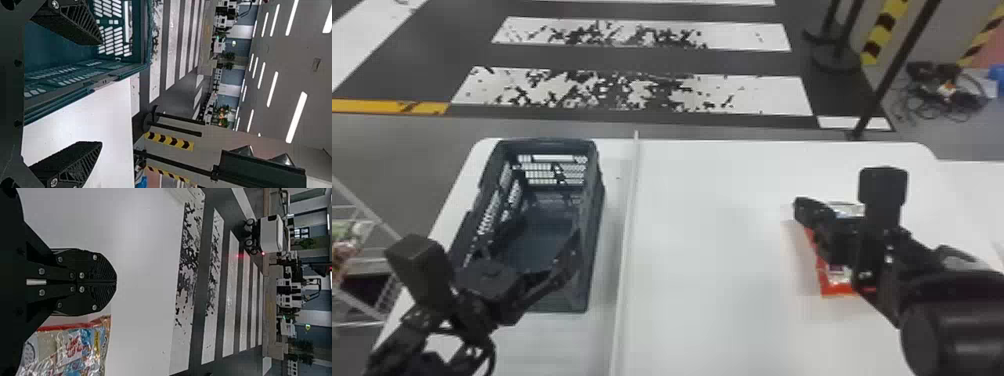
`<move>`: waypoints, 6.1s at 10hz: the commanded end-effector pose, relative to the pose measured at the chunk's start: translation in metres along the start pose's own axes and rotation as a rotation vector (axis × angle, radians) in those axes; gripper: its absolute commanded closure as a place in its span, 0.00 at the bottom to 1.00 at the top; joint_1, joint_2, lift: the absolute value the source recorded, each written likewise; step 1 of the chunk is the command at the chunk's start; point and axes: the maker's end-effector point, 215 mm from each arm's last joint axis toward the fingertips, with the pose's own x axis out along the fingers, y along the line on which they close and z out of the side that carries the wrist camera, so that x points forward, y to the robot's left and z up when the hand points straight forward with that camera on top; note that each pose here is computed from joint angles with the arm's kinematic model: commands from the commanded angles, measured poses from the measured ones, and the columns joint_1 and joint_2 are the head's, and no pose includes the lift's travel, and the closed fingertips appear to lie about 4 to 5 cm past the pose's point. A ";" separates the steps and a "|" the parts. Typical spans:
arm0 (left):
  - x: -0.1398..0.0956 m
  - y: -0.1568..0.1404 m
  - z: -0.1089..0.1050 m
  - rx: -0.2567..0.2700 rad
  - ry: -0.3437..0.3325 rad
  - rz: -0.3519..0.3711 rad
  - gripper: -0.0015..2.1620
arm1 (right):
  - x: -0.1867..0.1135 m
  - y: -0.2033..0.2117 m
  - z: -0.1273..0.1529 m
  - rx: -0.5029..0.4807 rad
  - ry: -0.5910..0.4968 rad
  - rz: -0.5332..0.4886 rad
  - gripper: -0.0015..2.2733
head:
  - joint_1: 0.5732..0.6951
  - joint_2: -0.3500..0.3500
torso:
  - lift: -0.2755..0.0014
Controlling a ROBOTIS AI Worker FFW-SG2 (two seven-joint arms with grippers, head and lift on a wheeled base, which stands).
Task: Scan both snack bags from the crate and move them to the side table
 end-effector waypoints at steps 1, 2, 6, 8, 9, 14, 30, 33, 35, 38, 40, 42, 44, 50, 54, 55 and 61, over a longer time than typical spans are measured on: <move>0.000 0.000 -0.001 0.002 0.002 -0.001 0.04 | -0.018 -0.049 0.008 0.062 -0.016 -0.067 0.94 | 1.00 0.45 | 0.72; 0.000 0.000 -0.001 0.003 0.003 -0.002 0.04 | -0.032 -0.084 0.005 0.083 -0.019 -0.125 0.83 | 1.00 0.42 | 0.72; 0.000 0.000 -0.002 0.003 0.003 -0.002 0.04 | -0.089 -0.168 -0.043 0.122 0.001 -0.257 0.04 | 1.00 0.18 | 0.72; 0.000 -0.002 0.002 0.006 -0.003 -0.010 0.04 | -0.112 -0.205 -0.058 0.115 0.027 -0.335 0.05 | 1.00 0.08 | 0.72; -0.002 0.002 0.002 0.009 -0.002 -0.001 0.04 | -0.121 -0.216 -0.067 0.117 0.052 -0.345 0.05 | 1.00 0.03 | 0.72; 0.002 0.012 -0.012 -0.001 0.010 0.002 0.04 | -0.139 -0.257 -0.114 0.204 0.135 -0.261 0.05 | 1.00 0.00 | 0.72; -0.001 0.026 -0.026 -0.018 0.014 0.016 0.04 | -0.115 -0.282 -0.149 0.243 0.300 0.179 0.00 | 1.00 0.00 | 0.72; -0.004 0.031 -0.024 -0.019 0.011 0.017 0.04 | -0.093 -0.278 -0.146 0.238 0.302 0.198 0.00 | 1.00 0.00 | 0.72; -0.004 0.032 -0.024 -0.021 0.009 0.015 0.04 | -0.084 -0.278 -0.142 0.240 0.313 0.223 0.02 | 1.00 0.00 | 0.72; -0.007 0.034 -0.020 -0.018 -0.004 0.011 0.04 | -0.080 -0.286 -0.138 0.237 0.308 0.240 0.22 | 1.00 0.00 | 0.72; -0.007 0.035 -0.020 -0.018 -0.002 0.008 0.04 | -0.080 -0.288 -0.144 0.233 0.315 0.235 0.69 | 1.00 0.00 | 0.72; -0.009 0.035 -0.020 -0.013 0.000 0.005 0.04 | -0.079 -0.290 -0.156 0.228 0.352 0.206 0.80 | 1.00 0.00 | 0.72; -0.010 0.036 -0.018 -0.014 -0.007 0.001 0.04 | -0.073 -0.281 -0.156 0.233 0.340 0.213 0.99 | 1.00 0.00 | 0.72; -0.012 0.040 -0.016 -0.019 -0.014 0.015 0.04 | -0.109 -0.220 -0.133 0.175 0.348 0.101 0.99 | 1.00 0.00 | 0.72; -0.012 0.039 -0.017 -0.021 -0.012 0.021 0.04 | -0.111 -0.192 -0.119 0.134 0.350 0.116 0.99 | 1.00 0.06 | 0.72; -0.012 0.039 -0.017 -0.019 -0.011 0.022 0.04 | -0.108 -0.187 -0.116 0.123 0.353 0.120 0.99 | 1.00 0.07 | 0.72; -0.011 0.036 -0.018 -0.025 -0.013 0.023 0.04 | -0.087 -0.152 -0.107 0.066 0.393 0.154 0.99 | 1.00 0.15 | 0.72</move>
